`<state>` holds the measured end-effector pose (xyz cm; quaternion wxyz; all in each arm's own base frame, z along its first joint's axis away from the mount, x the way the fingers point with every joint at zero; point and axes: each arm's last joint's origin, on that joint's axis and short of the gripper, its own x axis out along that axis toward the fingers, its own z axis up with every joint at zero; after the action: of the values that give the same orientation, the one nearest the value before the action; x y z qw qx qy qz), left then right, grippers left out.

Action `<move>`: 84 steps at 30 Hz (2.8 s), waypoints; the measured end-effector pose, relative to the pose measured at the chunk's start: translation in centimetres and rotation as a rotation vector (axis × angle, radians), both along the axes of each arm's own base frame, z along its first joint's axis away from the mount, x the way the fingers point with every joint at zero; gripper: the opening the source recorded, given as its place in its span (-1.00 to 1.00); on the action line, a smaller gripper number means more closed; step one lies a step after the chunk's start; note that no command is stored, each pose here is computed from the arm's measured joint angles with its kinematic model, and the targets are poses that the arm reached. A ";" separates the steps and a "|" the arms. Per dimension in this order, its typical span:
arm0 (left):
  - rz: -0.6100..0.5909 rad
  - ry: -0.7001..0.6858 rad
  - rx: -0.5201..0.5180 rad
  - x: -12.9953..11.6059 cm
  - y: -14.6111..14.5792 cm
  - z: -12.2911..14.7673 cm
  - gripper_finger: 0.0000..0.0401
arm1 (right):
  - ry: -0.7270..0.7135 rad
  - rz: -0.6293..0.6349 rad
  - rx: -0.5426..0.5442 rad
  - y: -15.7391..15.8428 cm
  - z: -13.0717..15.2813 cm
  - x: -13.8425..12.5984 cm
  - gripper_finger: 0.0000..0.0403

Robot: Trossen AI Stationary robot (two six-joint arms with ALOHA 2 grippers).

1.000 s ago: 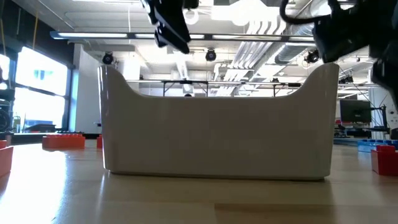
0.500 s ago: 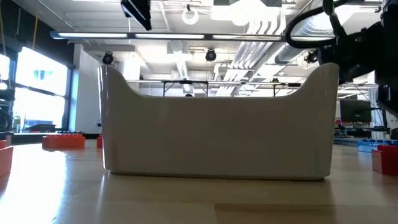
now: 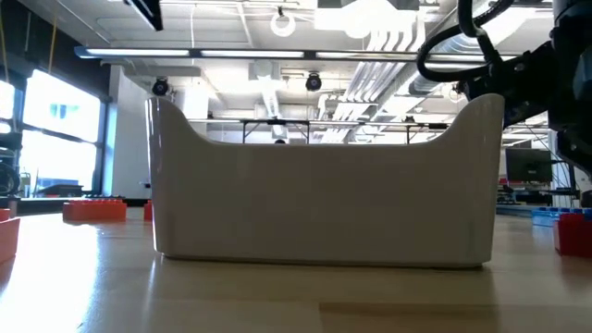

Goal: Sort & place blocks by color
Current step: Put the red game piece into the white bin

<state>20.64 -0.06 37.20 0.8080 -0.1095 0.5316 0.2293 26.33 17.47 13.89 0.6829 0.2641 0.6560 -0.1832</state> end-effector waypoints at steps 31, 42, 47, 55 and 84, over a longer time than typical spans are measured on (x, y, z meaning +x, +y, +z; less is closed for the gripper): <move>0.298 0.100 0.079 -3.7 4.5 -10.1 -0.10 | -0.236 -0.039 -0.176 -0.9 16.0 3.2 -0.43; 0.290 0.067 0.066 -4.0 10.4 -10.3 -0.10 | -0.386 0.144 -0.117 -4.3 16.2 7.1 -0.43; 0.257 0.051 0.012 -3.6 13.5 -11.5 -0.10 | -0.383 0.210 -0.058 -5.8 14.5 7.9 -0.43; 0.164 0.062 -0.047 -2.4 17.9 -14.9 -0.10 | -0.443 0.321 0.040 -6.6 13.0 8.8 -0.43; -0.576 0.457 0.196 -0.7 22.8 -15.7 -0.10 | -0.409 0.502 0.150 -5.5 9.4 10.6 -0.30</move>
<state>19.96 22.76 21.54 0.7066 0.1762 0.6826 0.0612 36.97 11.93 23.28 0.8029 0.1749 0.5617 0.0965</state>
